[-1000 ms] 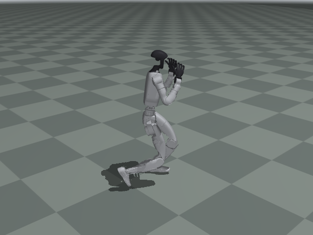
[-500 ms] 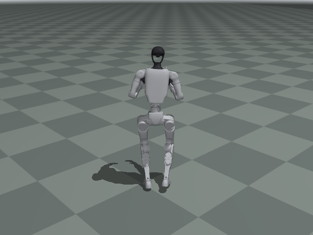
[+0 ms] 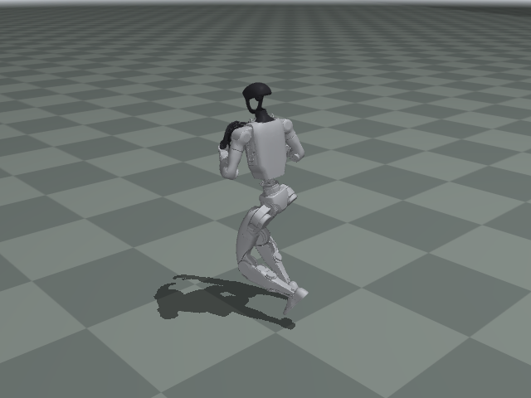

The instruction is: Sport exercise

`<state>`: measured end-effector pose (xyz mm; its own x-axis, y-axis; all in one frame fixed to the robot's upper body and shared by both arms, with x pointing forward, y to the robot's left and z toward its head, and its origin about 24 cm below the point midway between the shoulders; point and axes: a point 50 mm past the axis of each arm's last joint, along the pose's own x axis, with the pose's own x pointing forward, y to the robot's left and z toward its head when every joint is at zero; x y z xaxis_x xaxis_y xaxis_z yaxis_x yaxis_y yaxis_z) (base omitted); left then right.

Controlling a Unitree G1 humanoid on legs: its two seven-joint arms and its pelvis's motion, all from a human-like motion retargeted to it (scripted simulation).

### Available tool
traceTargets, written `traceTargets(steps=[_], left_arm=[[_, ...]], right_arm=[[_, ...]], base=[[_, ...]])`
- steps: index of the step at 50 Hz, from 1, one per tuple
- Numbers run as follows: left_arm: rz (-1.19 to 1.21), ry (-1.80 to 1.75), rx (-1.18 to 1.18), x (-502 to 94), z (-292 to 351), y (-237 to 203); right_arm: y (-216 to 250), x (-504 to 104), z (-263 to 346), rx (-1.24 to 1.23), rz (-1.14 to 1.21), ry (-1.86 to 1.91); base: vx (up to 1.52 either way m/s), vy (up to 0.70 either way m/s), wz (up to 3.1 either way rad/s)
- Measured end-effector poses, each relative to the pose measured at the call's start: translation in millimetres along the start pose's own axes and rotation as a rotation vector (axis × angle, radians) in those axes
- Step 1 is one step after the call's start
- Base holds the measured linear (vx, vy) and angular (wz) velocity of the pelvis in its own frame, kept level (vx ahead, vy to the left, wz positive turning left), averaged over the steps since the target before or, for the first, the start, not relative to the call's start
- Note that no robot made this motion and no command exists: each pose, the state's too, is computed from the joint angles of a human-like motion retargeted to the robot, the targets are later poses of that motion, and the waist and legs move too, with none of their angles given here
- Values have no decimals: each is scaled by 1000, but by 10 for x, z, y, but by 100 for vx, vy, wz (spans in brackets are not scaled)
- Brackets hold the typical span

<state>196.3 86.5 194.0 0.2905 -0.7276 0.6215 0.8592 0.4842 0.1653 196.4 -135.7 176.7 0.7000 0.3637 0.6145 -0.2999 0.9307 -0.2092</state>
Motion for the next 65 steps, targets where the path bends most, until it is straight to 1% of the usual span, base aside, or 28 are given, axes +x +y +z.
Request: traceTargets(steps=[3,5,8,10,13,17,19,20,23,27,30,34,37,40,45,48,53,57,65], left_arm=[[139,30,68,-197,71,130],[231,64,53,-420,82,143],[335,92,-55,-662,21,36],[384,90,-106,-720,-5,-3],[404,84,-70,-645,-21,61],[346,49,12,-446,15,135],[301,26,2,-338,-9,176],[283,16,-22,-306,-30,181],[307,80,-35,-475,-94,108],[391,212,70,-741,-138,81],[463,245,80,-828,-188,101],[506,216,37,-809,-248,127],[467,184,0,-717,-268,121],[352,150,-16,-532,-302,139],[309,205,-76,-539,-492,70],[291,267,-98,-606,-582,37],[271,339,-85,-692,-622,17],[121,364,-39,-617,-556,-17],[57,324,62,-445,-480,21]], right_arm=[[-168,247,188,-241,37,-144],[-196,357,368,-299,32,-259],[-99,288,467,-198,25,-305],[-44,227,465,-164,28,-288],[-23,162,296,-170,34,-178],[-12,-28,-128,-158,48,69],[-80,-42,-271,-173,28,125],[-118,-4,-263,-184,15,106],[-108,176,74,-208,16,-94],[-35,281,439,-260,49,-306],[-14,257,491,-309,84,-328],[-85,154,354,-346,72,-216],[-168,36,169,-359,42,-78],[-274,-63,-61,-389,1,61],[-125,-113,-203,-200,-11,108],[-106,-137,-216,-194,-18,114],[-201,-184,-230,-277,-51,126],[-286,-269,-359,-337,-51,206],[-181,-745,-600,-191,12,458]], base=[[90,-13,90],[94,-6,68],[92,4,15],[83,7,45],[76,6,85],[63,4,34],[52,1,5],[44,0,6],[34,-2,26],[14,-4,56],[-2,-6,77],[-3,-5,73],[-6,-5,77],[-6,-3,100],[-3,3,35],[-7,7,14],[-8,9,17],[1,8,54],[-1,3,58]])
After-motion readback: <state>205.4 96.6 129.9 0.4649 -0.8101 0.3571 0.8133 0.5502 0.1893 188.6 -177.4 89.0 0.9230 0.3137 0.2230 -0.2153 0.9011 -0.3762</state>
